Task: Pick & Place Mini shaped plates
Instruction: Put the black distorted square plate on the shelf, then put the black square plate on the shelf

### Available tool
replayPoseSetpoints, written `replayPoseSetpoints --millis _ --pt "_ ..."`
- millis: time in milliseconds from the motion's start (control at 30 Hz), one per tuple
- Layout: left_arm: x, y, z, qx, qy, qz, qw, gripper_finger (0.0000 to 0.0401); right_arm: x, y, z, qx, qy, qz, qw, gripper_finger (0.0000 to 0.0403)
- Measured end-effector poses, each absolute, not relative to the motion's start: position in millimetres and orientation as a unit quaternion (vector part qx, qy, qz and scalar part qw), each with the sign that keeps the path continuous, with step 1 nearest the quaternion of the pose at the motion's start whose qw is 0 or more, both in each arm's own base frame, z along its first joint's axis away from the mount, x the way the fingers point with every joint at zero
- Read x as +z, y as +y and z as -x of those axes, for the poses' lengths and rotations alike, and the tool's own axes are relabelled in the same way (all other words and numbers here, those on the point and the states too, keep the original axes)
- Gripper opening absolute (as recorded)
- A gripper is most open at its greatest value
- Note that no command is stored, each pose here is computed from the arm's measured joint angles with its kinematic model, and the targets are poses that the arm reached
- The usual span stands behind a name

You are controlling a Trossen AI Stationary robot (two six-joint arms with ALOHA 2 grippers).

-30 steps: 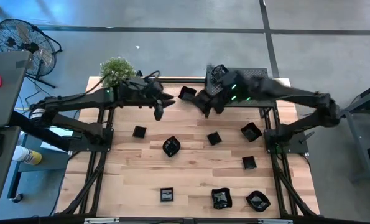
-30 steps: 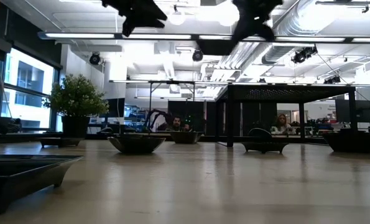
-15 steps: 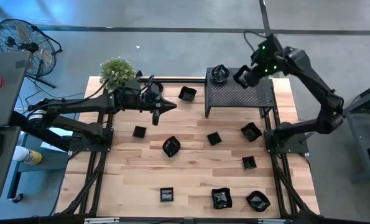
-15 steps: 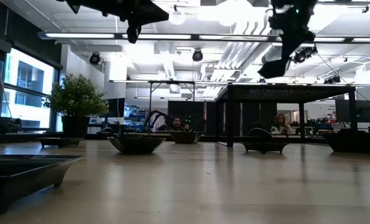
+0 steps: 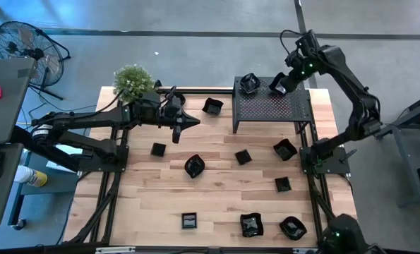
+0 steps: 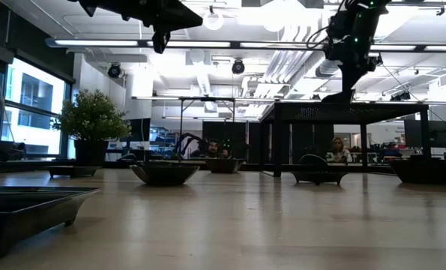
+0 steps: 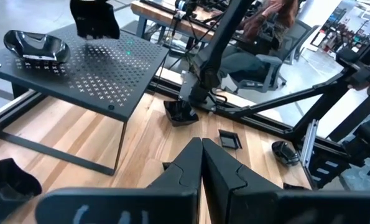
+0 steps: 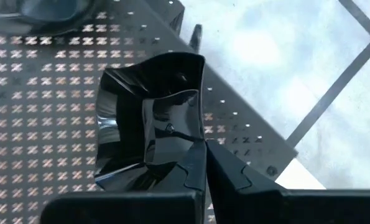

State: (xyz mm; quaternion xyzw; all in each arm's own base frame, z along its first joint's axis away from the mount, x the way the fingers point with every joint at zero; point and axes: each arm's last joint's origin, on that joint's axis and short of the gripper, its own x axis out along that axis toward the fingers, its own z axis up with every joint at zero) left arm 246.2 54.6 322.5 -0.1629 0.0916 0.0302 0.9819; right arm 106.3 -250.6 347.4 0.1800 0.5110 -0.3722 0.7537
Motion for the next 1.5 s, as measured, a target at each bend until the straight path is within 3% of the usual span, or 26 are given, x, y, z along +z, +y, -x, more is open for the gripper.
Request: replayPoseSetpoints --millis 467,1000,1167,1367,1500 --pt "322.6 54.9 -246.2 0.034 0.090 0.162 0.982 0.0005 338.0 -264.7 -107.7 -0.373 0.501 -0.198 0.755 0.0007" --pt "315.4 56.3 -244.5 0.071 0.123 0.166 0.976 0.0005 350.6 -254.7 -106.6 -0.406 0.504 -0.169 0.743 0.0059" --pt "304.4 57.8 -241.4 0.113 0.165 0.169 0.965 0.0005 367.8 -216.3 -111.0 -0.375 0.447 -0.196 0.788 0.0013" --pt "278.0 54.4 -242.1 0.041 0.045 0.159 0.985 0.0001 357.6 -152.9 -123.9 -0.322 0.345 -0.196 0.860 0.0008" --pt "247.8 53.3 -231.8 0.057 0.010 0.163 0.985 0.0001 346.1 -108.0 -126.7 -0.283 0.296 -0.207 0.889 0.0004"
